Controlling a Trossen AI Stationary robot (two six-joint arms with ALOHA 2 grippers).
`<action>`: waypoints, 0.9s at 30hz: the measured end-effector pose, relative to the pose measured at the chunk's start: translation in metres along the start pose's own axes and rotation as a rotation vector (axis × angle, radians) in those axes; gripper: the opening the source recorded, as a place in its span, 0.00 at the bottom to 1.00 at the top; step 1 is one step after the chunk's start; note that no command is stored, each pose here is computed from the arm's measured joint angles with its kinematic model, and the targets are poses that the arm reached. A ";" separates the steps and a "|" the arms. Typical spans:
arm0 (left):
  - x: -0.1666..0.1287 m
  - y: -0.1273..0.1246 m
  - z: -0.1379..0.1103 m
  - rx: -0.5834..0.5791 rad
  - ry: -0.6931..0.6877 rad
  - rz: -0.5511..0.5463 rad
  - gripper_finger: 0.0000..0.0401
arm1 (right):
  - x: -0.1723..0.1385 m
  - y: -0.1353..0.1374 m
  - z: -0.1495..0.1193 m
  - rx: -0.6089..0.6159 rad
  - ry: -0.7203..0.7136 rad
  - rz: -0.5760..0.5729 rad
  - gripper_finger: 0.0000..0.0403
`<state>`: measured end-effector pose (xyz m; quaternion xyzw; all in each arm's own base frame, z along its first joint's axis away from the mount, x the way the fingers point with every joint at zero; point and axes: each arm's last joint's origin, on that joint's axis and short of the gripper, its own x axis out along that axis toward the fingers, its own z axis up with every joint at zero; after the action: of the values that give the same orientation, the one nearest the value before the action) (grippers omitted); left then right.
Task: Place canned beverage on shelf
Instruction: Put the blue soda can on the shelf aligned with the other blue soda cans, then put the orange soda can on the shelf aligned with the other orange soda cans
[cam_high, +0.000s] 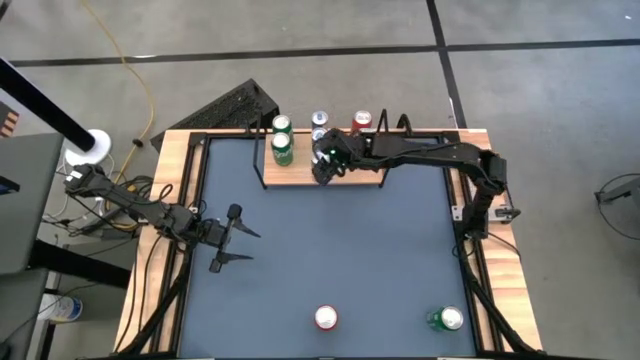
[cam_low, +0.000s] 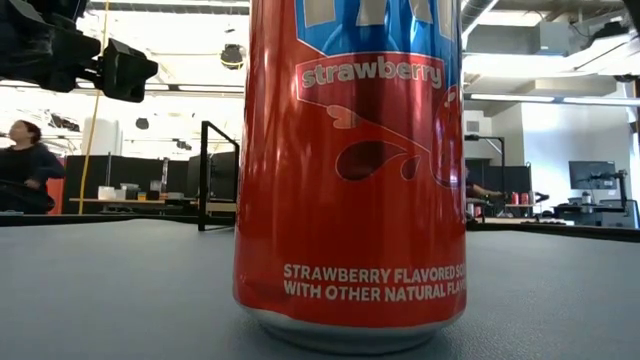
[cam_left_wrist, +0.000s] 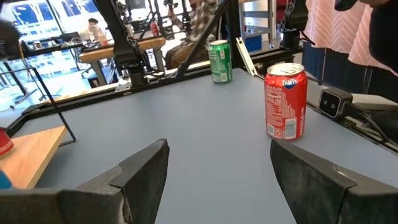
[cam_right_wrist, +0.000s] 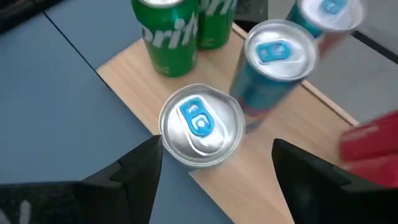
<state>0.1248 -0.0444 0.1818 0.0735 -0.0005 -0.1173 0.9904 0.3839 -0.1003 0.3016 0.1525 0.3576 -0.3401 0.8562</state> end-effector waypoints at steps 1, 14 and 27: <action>0.000 0.000 0.000 0.000 0.000 0.000 0.67 | -0.004 0.000 0.001 0.003 -0.012 0.004 0.72; 0.000 0.000 0.000 -0.015 0.004 0.002 0.67 | -0.071 0.018 0.000 -0.060 -0.122 0.115 0.72; 0.001 0.003 0.014 0.011 -0.050 0.049 0.67 | -0.137 0.096 -0.075 -0.321 -0.130 0.200 0.72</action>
<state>0.1263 -0.0437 0.1961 0.0762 -0.0275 -0.0950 0.9922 0.3413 0.0717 0.3493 0.0268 0.3343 -0.2012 0.9203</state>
